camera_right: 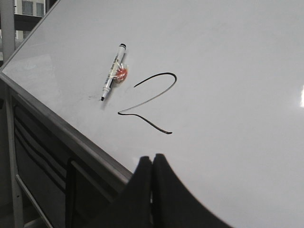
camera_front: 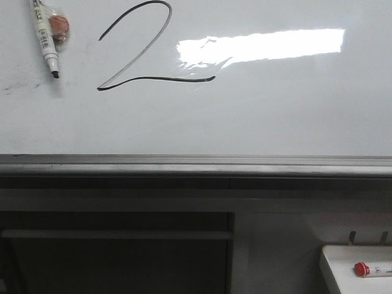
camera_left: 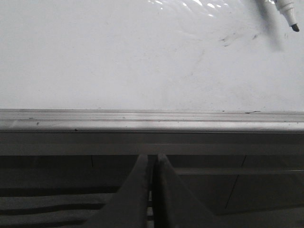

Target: Write number 2 on whiteboard

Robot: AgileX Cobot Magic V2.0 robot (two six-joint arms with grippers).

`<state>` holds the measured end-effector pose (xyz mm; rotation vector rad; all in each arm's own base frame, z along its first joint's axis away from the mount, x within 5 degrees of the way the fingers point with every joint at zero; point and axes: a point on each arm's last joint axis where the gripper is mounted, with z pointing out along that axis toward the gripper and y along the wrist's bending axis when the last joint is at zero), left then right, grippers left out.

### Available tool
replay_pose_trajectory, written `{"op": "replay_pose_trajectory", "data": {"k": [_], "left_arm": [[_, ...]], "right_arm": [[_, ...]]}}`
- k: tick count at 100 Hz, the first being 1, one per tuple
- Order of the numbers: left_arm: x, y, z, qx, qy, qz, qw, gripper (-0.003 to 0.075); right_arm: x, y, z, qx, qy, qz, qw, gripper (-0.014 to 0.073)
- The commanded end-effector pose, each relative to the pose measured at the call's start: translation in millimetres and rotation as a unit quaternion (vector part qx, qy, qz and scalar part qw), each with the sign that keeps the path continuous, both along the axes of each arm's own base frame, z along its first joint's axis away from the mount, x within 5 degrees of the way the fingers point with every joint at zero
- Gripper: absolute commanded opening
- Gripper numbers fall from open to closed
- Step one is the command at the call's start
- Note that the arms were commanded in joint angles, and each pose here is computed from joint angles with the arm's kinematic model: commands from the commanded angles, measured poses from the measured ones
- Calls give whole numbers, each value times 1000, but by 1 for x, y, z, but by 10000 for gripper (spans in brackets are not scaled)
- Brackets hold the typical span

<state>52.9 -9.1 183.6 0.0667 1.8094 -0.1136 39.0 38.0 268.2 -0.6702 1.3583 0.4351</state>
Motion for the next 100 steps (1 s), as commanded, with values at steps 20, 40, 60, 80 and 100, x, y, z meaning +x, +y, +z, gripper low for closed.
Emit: {"op": "replay_pose_trajectory", "data": {"k": [20, 40, 60, 80, 100], "left_arm": [[0, 1, 2, -10, -31, 9, 999, -20], [0, 1, 2, -10, -31, 9, 999, -20], [0, 1, 2, -10, -31, 9, 999, -20], [0, 1, 2, -10, -31, 9, 999, -20], [0, 1, 2, -10, -31, 9, 999, -20]], "right_arm": [[1, -4, 15, 31, -34, -21, 999, -71], [1, -4, 15, 31, -34, -21, 999, -71], [3, -2, 6, 20, -24, -25, 999, -71], [16, -10, -30, 16, 50, -125, 991, -71], [16, -25, -63, 55, 72, -239, 967, -72]]}}
